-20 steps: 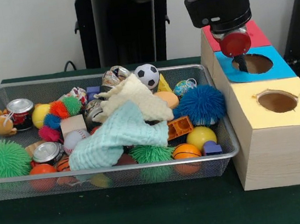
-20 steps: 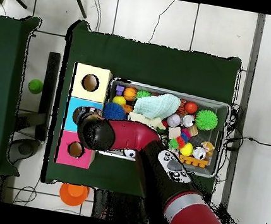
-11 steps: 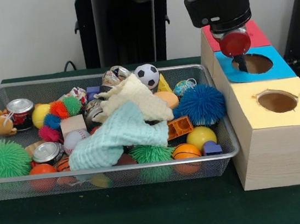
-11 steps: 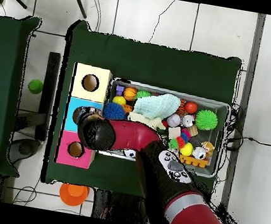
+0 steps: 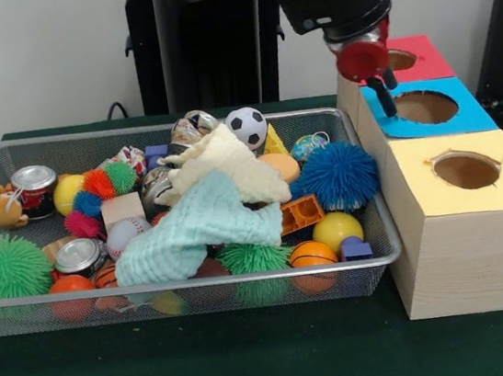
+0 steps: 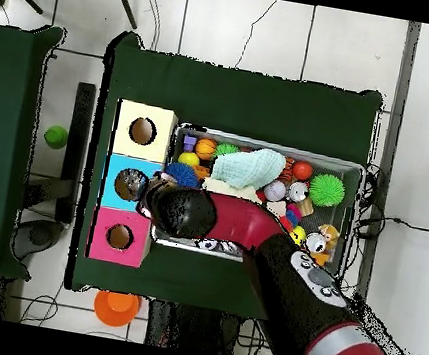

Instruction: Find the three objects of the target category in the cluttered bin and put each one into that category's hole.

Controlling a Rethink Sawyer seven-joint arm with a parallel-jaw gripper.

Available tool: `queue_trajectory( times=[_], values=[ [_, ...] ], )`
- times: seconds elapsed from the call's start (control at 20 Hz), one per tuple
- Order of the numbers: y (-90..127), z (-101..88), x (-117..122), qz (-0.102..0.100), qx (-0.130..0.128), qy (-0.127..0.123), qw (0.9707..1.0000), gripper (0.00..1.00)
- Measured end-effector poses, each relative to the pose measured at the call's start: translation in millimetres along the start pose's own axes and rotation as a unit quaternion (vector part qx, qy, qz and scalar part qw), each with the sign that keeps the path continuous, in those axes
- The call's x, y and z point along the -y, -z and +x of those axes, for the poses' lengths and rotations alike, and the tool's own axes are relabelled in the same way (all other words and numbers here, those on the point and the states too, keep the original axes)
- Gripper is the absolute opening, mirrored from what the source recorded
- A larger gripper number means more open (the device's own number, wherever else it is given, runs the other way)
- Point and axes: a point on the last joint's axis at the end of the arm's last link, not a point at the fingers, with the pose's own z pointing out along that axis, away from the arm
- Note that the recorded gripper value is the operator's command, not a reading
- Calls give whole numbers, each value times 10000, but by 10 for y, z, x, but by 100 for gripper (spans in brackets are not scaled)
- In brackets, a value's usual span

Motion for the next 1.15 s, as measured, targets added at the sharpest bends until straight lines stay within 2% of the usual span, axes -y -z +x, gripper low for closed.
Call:
queue_trajectory(
  times=[0.1, 0.15, 0.4, 0.9, 1.15],
  values=[
    [48, 76, 34, -2, 26, -91, 10000, 100],
    [110, 187, 81, 26, 49, -204, 9998, 100],
    [204, 311, 150, 83, 58, -314, 9995, 100],
    [475, 391, 267, 201, 101, -344, 9992, 100],
    [535, 392, 273, 175, 78, -339, 9992, 100]
  ],
)
